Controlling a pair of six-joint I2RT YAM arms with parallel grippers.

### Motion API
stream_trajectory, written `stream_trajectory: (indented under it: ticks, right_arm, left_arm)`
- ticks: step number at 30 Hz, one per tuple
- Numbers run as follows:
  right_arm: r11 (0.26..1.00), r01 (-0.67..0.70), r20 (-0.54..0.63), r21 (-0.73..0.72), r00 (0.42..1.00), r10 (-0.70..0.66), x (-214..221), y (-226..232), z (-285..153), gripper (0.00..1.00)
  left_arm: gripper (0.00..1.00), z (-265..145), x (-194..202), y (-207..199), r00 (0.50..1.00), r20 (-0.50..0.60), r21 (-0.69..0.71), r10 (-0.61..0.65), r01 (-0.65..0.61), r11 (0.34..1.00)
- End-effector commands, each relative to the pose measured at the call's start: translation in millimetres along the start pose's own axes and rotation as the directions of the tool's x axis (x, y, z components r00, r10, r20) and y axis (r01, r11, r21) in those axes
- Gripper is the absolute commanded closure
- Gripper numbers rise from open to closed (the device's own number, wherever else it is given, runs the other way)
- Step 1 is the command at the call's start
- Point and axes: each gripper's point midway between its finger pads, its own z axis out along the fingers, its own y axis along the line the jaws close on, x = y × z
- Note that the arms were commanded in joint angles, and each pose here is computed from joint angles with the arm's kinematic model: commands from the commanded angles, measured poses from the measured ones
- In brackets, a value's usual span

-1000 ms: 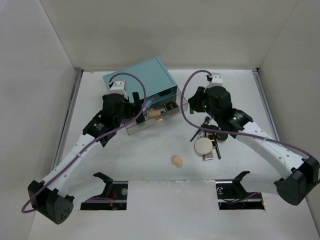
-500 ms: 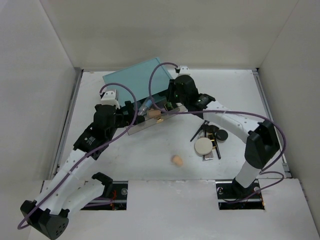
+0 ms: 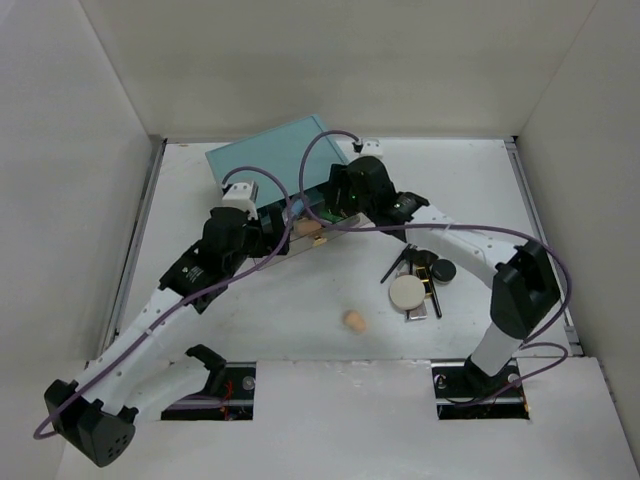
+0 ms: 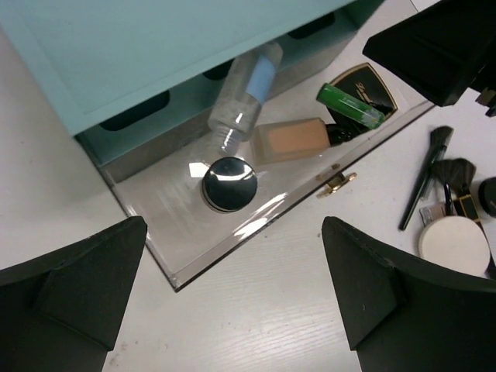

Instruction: Organize the makeup

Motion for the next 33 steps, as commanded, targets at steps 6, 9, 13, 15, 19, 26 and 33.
stream_trajectory:
  ticks: [6, 9, 13, 15, 19, 26, 33]
  right_arm:
    - [0.993, -0.111, 0.222, 0.035, 0.97, 0.1, -73.4, -49.6, -90.7, 0.12]
    - [0.978, -0.149, 0.255, 0.148, 0.961, 0.108, -76.0, -102.8, -119.5, 0.04]
    - [0.931, -0.213, 0.262, 0.297, 0.956, 0.135, -65.2, -168.7, -150.5, 0.0]
    - [0.908, -0.233, 0.258, 0.347, 0.955, 0.147, -57.1, -191.1, -160.2, 0.0]
    - [0.879, -0.264, 0.249, 0.397, 0.953, 0.174, -41.1, -214.3, -168.8, 0.0]
    - [0.866, -0.292, 0.25, 0.406, 0.947, 0.202, -26.4, -222.7, -170.1, 0.0]
    - [0.868, -0.292, 0.262, 0.403, 0.945, 0.197, -25.9, -221.5, -174.8, 0.0]
  left_arm:
    - [0.0, 9.4, -18.7, -95.4, 0.999, 0.017, 0.278, 0.05, -0.052, 0.959]
    - [0.0, 20.1, 9.2, -147.5, 0.99, -0.056, 0.386, 0.126, -0.095, 0.918]
    - [0.0, 23.0, 60.6, -211.4, 0.956, -0.157, 0.508, 0.249, -0.138, 0.85]
    - [0.0, 17.3, 87.9, -237.1, 0.933, -0.199, 0.559, 0.299, -0.143, 0.817]
    - [0.0, 7.6, 136.5, -268.0, 0.891, -0.298, 0.59, 0.344, -0.112, 0.8]
    - [0.0, 1.1, 213.4, -300.2, 0.819, -0.455, 0.56, 0.349, -0.042, 0.827]
    - [0.0, 29.5, 250.5, -317.3, 0.82, -0.508, 0.389, 0.262, -0.053, 0.92]
